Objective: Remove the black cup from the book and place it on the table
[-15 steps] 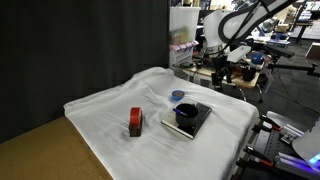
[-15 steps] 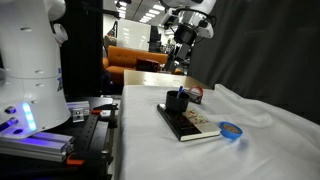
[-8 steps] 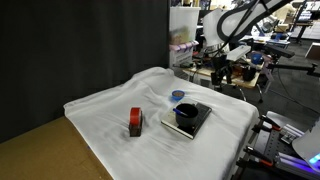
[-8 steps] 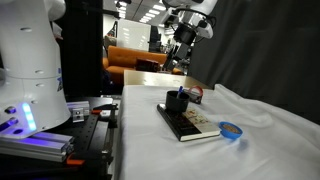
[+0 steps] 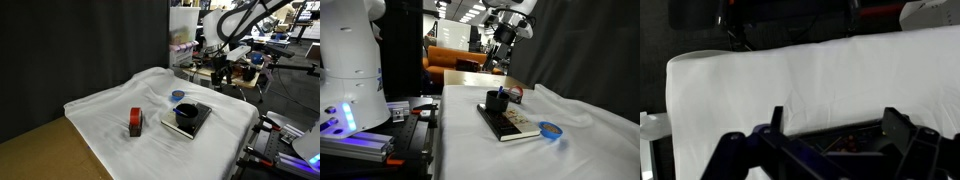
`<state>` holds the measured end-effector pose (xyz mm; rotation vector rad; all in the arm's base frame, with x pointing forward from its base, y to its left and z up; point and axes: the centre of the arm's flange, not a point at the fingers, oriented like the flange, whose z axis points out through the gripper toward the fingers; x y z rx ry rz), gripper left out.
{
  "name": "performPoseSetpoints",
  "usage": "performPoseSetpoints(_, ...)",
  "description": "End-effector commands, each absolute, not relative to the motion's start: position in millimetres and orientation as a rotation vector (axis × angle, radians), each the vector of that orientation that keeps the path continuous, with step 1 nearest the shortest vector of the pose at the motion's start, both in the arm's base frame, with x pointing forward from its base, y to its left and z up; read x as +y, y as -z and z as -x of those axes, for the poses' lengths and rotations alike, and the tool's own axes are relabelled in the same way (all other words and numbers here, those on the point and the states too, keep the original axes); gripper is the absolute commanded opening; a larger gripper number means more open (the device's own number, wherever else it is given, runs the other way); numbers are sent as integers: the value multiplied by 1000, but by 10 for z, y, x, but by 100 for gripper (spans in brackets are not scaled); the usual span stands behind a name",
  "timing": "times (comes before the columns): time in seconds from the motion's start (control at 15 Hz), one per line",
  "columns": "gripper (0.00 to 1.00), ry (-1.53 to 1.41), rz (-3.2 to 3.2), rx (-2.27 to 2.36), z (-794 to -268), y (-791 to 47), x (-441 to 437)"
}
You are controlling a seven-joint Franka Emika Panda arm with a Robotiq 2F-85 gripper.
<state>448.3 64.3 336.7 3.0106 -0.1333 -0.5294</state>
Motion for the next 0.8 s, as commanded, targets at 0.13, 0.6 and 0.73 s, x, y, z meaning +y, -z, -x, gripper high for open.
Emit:
performPoseSetpoints(0.13,100,533,-2982,-276,-4623,-3342,852)
performPoseSetpoints(0.6,100,619,-2812,-549,-4959,-3151,1153)
performPoseSetpoints(0.73,100,578,-2847,-531,-4840,-3108,1114)
